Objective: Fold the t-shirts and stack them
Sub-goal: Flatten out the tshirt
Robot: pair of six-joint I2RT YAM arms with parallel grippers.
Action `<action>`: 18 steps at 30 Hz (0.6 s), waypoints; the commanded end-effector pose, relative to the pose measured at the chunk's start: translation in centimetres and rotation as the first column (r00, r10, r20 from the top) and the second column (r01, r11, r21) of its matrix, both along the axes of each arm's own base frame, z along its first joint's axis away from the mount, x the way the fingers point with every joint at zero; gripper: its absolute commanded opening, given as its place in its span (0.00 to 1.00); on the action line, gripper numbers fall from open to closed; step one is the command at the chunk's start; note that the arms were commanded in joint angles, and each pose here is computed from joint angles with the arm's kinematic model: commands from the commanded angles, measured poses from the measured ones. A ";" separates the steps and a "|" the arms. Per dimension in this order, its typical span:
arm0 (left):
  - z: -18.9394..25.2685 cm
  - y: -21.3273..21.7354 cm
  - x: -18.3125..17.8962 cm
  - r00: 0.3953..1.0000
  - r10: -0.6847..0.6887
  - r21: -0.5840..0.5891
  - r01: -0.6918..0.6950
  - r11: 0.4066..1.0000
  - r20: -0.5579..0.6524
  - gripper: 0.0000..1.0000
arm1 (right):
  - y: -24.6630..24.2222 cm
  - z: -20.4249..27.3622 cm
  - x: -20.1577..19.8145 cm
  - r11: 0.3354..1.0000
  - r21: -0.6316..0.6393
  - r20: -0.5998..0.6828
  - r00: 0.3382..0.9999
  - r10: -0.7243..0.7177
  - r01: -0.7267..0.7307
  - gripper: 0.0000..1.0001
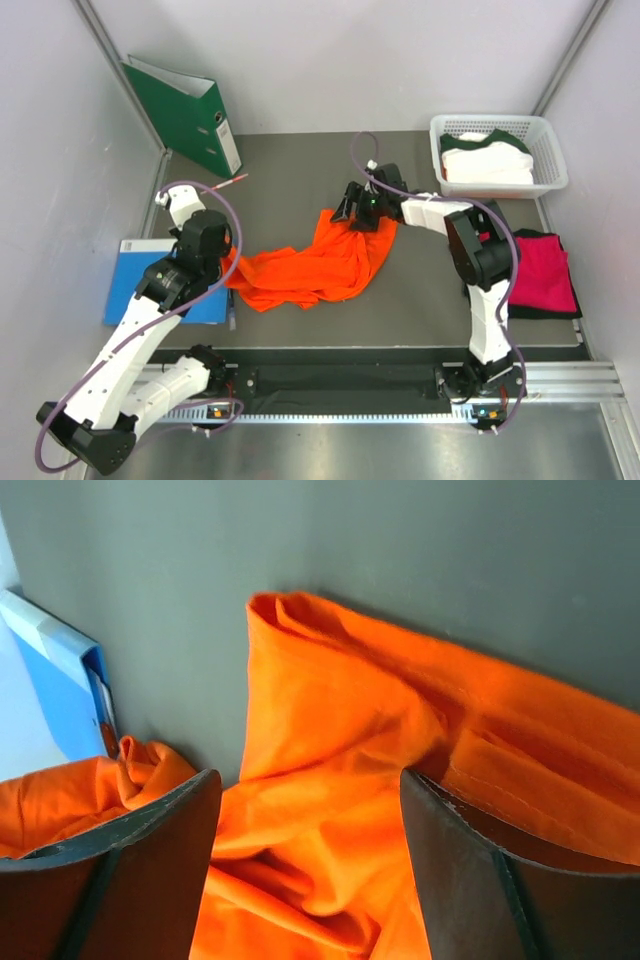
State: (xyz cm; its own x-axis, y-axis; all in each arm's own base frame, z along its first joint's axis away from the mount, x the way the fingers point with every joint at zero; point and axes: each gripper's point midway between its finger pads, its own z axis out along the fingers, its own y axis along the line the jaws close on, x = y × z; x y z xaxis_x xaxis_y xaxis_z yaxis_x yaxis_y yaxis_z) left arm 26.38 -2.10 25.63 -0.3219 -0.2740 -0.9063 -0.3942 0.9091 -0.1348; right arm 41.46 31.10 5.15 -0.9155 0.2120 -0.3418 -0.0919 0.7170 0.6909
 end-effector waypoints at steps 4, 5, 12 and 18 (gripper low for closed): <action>0.2 -0.2 0.6 0.999 0.011 -0.033 -0.010 0.999 0.039 0.00 | -1.8 2.5 -1.0 0.999 -0.041 0.055 0.998 -0.022 0.024 0.73; 0.1 -0.3 0.6 0.999 0.009 -0.034 -0.007 0.999 0.039 0.00 | -2.0 2.2 -1.0 0.998 -0.048 0.052 0.998 -0.027 0.030 0.72; -0.1 -0.4 0.7 0.999 0.006 -0.035 -0.004 0.999 0.032 0.00 | -0.3 0.4 0.0 1.000 -0.006 0.044 0.999 -0.005 0.006 0.72; -0.4 -0.2 0.6 1.000 0.013 -0.026 -0.012 1.000 0.027 0.00 | 0.6 0.2 1.3 1.000 0.014 0.050 0.999 -0.009 0.008 0.66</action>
